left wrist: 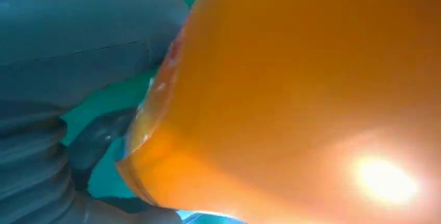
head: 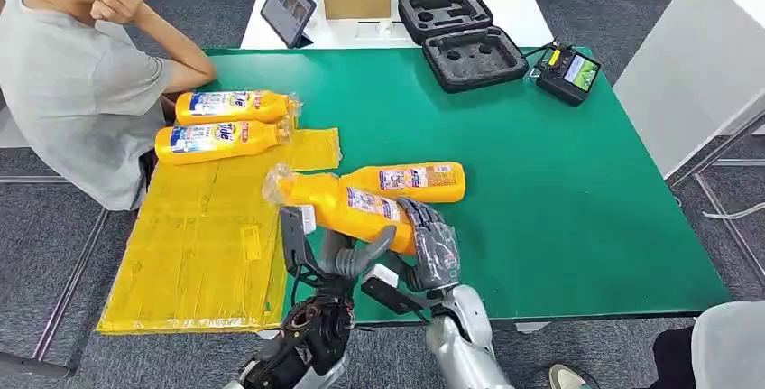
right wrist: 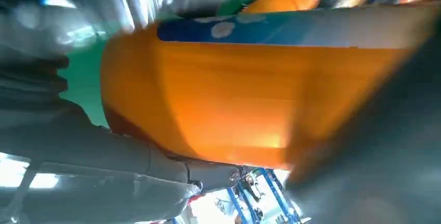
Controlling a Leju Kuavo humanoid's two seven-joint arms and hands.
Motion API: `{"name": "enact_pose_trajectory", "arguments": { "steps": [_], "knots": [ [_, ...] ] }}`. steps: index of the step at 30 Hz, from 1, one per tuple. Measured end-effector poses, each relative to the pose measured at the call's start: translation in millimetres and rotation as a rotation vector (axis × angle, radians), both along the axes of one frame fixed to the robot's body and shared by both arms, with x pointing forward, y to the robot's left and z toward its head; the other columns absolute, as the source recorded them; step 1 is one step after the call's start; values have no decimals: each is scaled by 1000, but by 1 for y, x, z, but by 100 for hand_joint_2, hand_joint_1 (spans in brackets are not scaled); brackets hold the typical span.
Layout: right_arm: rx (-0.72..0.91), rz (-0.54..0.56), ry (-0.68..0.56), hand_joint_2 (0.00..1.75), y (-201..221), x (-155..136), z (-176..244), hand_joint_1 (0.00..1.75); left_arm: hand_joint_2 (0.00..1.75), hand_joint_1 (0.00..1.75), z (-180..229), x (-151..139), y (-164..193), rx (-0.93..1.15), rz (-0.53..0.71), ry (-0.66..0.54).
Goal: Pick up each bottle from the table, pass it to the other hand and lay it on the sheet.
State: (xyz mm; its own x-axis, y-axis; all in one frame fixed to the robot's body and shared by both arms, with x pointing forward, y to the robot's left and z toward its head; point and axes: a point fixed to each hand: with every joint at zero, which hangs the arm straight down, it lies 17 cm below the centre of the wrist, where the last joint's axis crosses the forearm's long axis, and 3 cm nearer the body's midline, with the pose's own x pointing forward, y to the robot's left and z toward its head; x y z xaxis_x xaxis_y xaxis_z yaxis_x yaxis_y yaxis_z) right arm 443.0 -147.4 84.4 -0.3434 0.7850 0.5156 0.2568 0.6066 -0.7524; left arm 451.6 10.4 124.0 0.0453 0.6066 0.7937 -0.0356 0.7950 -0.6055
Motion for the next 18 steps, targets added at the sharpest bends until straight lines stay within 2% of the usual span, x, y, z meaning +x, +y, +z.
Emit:
{"name": "enact_pose_trajectory", "arguments": {
  "steps": [6,12,13,14,16,18],
  "knots": [
    [12,1,4,175,5,-4,-1,175,175,0,1,3,6,-22,23,5],
    [54,5,6,175,12,-6,1,175,175,0,13,5,16,-17,72,-41],
    [57,7,5,175,13,-6,2,175,175,35,14,5,17,-19,76,-44],
    [61,9,4,175,15,-6,3,175,175,162,15,5,20,-19,86,-48],
    [65,12,3,175,17,-6,4,175,175,173,17,5,23,-21,101,-53],
    [71,16,1,175,19,-6,5,175,175,175,21,4,28,-21,125,-71]
  ]
}}
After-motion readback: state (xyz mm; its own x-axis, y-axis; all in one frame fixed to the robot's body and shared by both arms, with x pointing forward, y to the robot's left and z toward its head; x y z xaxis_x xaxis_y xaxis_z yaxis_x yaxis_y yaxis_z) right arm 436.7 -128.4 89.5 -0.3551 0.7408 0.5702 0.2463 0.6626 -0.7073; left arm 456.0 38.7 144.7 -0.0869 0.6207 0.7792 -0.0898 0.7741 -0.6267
